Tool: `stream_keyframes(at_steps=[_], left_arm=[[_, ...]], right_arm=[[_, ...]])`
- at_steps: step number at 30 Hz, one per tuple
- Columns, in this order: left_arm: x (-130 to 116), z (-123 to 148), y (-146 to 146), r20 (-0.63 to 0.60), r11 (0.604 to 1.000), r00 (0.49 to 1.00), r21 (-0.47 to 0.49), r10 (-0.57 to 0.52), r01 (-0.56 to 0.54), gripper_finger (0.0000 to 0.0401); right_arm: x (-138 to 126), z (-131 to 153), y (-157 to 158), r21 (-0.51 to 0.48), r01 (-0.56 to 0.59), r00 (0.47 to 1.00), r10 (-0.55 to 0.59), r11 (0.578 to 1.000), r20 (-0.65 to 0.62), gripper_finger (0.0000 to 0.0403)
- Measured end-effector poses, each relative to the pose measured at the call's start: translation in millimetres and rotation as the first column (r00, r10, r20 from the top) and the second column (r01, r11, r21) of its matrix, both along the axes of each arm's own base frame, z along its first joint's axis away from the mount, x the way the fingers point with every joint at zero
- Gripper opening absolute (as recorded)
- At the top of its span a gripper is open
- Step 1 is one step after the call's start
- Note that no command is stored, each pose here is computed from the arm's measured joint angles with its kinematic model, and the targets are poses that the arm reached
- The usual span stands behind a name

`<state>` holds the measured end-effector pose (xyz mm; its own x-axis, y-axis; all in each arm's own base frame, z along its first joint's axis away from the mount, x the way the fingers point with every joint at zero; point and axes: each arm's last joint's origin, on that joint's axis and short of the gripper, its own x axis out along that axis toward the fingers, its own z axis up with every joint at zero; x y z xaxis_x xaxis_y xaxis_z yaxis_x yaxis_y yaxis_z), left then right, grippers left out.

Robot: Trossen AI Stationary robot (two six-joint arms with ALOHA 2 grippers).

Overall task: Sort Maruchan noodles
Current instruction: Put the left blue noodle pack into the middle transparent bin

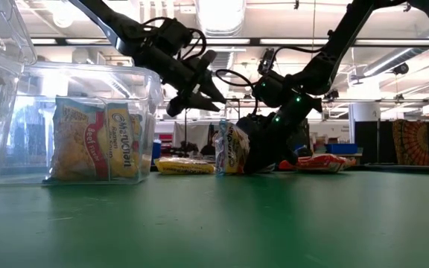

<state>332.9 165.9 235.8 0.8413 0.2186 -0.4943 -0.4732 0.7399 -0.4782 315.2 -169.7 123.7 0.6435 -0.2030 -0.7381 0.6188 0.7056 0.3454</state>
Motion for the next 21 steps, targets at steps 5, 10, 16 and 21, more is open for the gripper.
stream_keyframes(at_steps=[5,10,16,21], left_arm=[[-0.8,-1.7,-0.7,-0.023,1.000,1.000,0.005,-0.007,0.007,0.0133],[-0.8,-2.8,-1.8,-0.060,0.996,0.998,0.080,-0.025,0.030,0.0181],[6.9,-14.2,-3.7,-0.101,0.989,0.995,0.142,-0.015,0.029,0.0244],[16.5,-33.4,0.3,-0.117,0.988,0.991,0.153,0.057,-0.038,0.0268]], right_arm=[[0.0,0.1,0.0,-0.004,-0.005,1.000,0.005,1.000,-0.001,0.0054],[0.0,0.1,0.1,-0.003,-0.008,1.000,0.008,1.000,0.000,0.0054],[0.1,0.2,0.1,-0.007,-0.015,1.000,0.015,1.000,0.000,0.0054],[0.2,0.2,0.3,-0.014,-0.025,1.000,0.025,1.000,-0.002,0.0054]])
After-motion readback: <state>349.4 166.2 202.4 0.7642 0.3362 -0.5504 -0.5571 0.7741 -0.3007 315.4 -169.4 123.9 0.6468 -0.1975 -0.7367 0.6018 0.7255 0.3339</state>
